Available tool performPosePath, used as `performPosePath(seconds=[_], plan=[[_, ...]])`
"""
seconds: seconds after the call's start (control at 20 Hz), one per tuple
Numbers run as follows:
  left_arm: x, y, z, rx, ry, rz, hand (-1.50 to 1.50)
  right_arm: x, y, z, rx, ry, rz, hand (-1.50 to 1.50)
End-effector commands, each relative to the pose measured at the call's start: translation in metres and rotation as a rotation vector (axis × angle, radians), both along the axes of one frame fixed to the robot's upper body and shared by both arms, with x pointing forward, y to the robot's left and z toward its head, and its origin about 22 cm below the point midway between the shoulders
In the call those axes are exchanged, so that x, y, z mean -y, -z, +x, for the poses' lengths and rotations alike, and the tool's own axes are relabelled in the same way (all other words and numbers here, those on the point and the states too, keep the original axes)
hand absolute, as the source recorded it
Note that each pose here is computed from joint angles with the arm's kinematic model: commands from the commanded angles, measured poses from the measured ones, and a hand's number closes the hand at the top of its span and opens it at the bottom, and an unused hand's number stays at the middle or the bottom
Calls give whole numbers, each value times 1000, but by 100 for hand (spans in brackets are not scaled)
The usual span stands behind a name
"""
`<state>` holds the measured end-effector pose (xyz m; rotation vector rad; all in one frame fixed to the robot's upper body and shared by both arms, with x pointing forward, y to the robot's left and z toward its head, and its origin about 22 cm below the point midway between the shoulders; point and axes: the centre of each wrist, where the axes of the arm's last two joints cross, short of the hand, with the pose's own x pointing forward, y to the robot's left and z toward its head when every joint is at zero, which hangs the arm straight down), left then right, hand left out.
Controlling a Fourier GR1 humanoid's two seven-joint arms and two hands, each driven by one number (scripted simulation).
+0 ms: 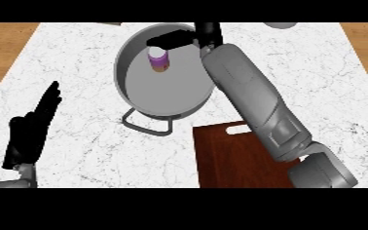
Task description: Pick the can from the tray and place it in the pot
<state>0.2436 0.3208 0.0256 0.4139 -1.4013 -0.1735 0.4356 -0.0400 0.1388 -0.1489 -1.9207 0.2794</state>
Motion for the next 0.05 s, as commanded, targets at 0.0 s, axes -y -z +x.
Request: performPosePath(seconds=[0.0], plan=[[-14,4,-17,2,-23,-3,0,37,36,-3,-13,-26,36,-150]])
